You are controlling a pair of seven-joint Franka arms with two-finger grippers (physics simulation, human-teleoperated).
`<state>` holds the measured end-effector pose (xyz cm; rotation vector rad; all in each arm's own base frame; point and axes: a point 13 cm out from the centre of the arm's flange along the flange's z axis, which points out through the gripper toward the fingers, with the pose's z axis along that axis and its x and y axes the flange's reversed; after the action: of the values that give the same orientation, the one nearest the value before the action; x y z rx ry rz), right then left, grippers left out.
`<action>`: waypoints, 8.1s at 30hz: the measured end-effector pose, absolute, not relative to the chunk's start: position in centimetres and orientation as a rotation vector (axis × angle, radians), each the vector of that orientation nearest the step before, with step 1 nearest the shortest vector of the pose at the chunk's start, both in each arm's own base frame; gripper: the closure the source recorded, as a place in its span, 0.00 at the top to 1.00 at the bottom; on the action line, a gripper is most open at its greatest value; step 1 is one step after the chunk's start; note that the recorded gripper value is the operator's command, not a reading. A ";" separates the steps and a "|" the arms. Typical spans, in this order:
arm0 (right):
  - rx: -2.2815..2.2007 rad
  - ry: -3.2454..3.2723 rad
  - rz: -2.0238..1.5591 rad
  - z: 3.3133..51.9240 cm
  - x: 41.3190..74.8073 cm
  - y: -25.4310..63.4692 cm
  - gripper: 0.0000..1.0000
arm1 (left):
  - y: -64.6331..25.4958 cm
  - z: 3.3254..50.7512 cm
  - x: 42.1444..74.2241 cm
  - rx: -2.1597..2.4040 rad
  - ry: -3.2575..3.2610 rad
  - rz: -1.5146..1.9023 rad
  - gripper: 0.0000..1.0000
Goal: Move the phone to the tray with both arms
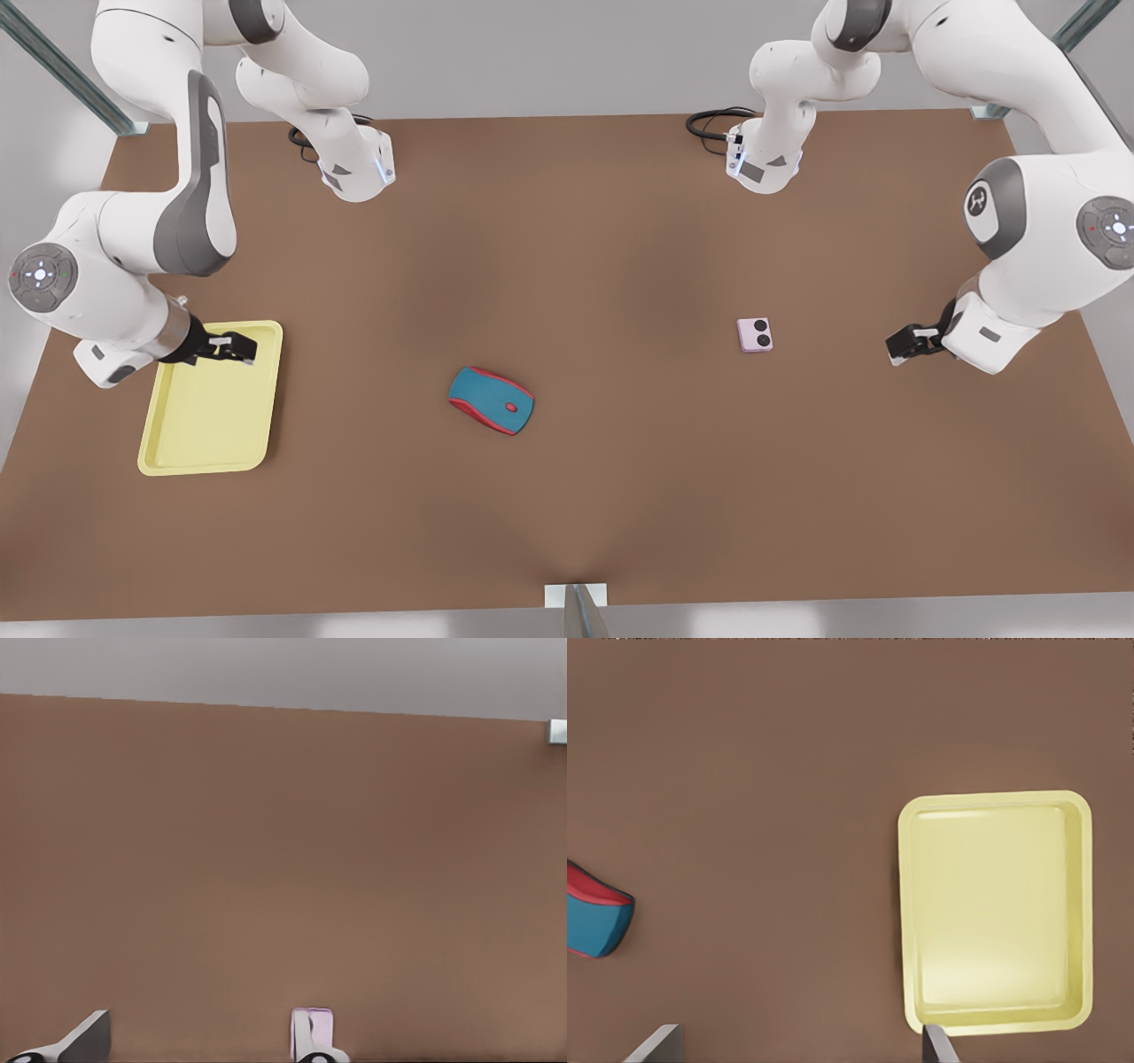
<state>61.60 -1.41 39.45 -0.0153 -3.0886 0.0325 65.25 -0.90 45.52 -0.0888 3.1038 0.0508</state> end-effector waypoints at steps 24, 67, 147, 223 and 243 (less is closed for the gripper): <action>0.013 -3.055 0.068 36.9 64.5 -1.4 1.00 | -9.0 7.3 46.4 -0.094 3.155 -0.006 1.00; -0.010 -3.059 0.033 37.3 64.0 -3.5 1.00 | -42.3 11.5 57.2 0.177 3.066 -0.183 0.81; -0.233 -3.152 -0.056 5.2 49.9 53.7 1.00 | -1.5 45.1 60.9 -0.068 3.260 0.031 1.00; -0.234 -3.201 -0.080 4.0 51.4 52.8 0.80 | -0.4 43.8 61.7 -0.062 3.264 0.025 1.00; -0.658 -3.129 0.143 13.1 60.6 12.1 0.80 | -0.5 43.8 61.6 -0.061 3.264 0.022 1.00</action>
<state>60.57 12.06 13.06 -0.6578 -3.1293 0.1426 61.63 -0.46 43.83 -0.0606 3.2644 0.0218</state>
